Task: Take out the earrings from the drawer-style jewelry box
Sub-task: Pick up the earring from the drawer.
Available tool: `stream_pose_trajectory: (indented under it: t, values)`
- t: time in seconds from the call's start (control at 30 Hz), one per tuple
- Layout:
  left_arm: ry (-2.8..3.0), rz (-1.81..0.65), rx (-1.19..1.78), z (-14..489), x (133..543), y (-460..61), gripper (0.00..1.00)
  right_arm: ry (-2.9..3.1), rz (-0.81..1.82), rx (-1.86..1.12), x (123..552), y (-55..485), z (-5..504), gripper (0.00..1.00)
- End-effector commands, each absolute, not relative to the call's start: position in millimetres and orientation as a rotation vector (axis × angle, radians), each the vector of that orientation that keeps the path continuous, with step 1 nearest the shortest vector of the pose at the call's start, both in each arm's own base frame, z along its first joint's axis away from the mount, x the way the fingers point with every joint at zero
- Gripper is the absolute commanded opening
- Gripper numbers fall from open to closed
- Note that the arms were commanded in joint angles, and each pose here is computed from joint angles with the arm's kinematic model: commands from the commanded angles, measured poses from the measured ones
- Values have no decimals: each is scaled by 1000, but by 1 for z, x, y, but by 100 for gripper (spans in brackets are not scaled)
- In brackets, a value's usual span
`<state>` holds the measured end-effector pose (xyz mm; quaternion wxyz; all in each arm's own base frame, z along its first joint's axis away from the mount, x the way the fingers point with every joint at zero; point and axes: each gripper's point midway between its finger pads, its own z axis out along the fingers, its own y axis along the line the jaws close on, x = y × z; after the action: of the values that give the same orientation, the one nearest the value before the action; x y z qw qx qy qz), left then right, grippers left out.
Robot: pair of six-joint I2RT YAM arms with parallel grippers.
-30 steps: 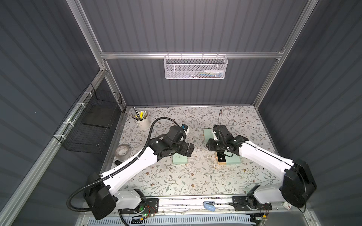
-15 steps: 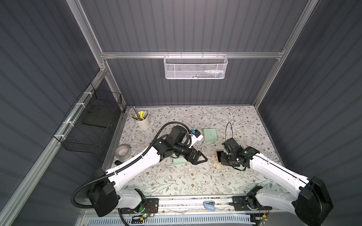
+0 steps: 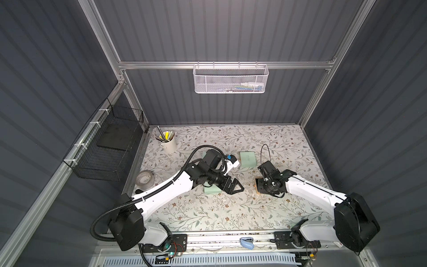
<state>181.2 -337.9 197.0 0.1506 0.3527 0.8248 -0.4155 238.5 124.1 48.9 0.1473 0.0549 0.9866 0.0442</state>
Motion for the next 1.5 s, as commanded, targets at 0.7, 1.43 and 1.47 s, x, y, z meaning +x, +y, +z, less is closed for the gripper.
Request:
stream_pose_trajectory:
  t: [0.7, 1.43, 1.47]
  values:
    - [2385, -980, 916, 193, 204, -323, 100, 2850, 111, 134, 256, 127, 36, 29]
    - [2389, -977, 916, 192, 204, -323, 100, 2847, 109, 150, 253, 125, 29, 21]
    - [2389, -978, 916, 192, 204, -323, 100, 2845, 111, 152, 253, 125, 30, 20]
